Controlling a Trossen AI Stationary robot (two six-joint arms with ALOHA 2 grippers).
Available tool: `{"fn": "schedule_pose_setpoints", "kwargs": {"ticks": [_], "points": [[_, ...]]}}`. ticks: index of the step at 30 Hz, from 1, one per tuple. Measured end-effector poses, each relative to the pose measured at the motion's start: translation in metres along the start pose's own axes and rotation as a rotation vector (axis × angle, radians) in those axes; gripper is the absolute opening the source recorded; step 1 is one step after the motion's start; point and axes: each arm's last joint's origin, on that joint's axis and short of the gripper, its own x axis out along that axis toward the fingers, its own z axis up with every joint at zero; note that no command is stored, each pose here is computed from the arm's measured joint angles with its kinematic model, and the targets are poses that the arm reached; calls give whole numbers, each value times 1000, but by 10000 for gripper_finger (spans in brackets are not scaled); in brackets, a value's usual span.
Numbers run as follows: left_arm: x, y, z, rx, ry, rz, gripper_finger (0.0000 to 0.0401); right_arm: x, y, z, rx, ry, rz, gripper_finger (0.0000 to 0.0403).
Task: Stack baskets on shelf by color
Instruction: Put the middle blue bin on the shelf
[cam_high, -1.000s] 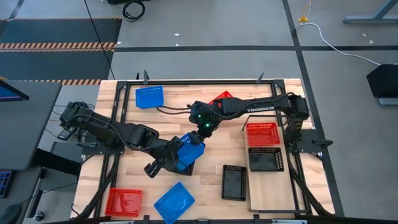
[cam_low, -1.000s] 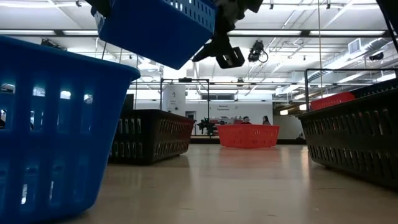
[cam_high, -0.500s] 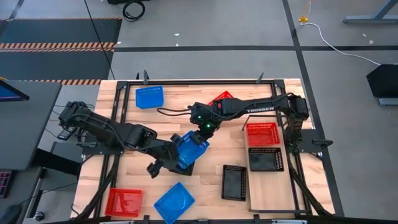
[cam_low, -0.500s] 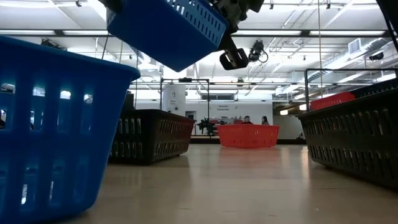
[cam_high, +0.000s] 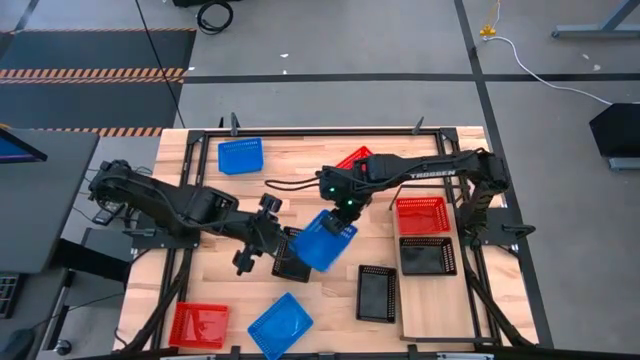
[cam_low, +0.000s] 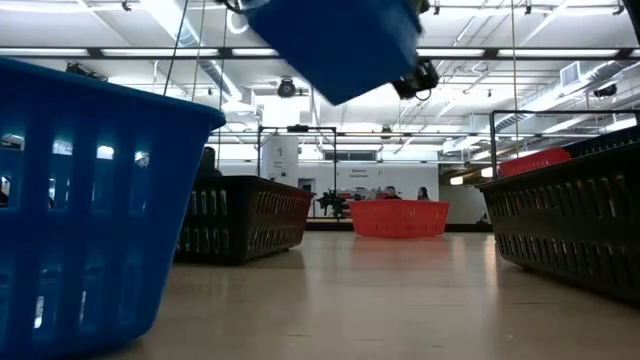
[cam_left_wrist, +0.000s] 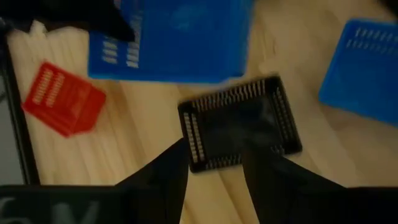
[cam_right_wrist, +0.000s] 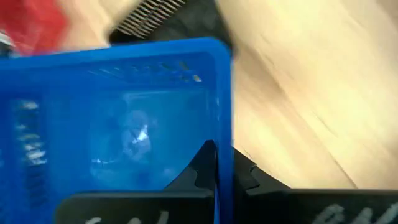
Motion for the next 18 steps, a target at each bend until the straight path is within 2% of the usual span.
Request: {"fn": "schedule_pose_setpoints", "kwargs": {"ticks": [5, 12, 18], "points": [[-9, 2, -5, -25, 4, 9, 143, -18, -1, -24, 35, 42, -86, 8], [-14, 7, -12, -94, 35, 55, 140, -51, 12, -79, 153, -31, -198, 15], [-13, 14, -13, -116, 36, 73, 127, -74, 17, -131, 354, -4, -258, 9]]}}
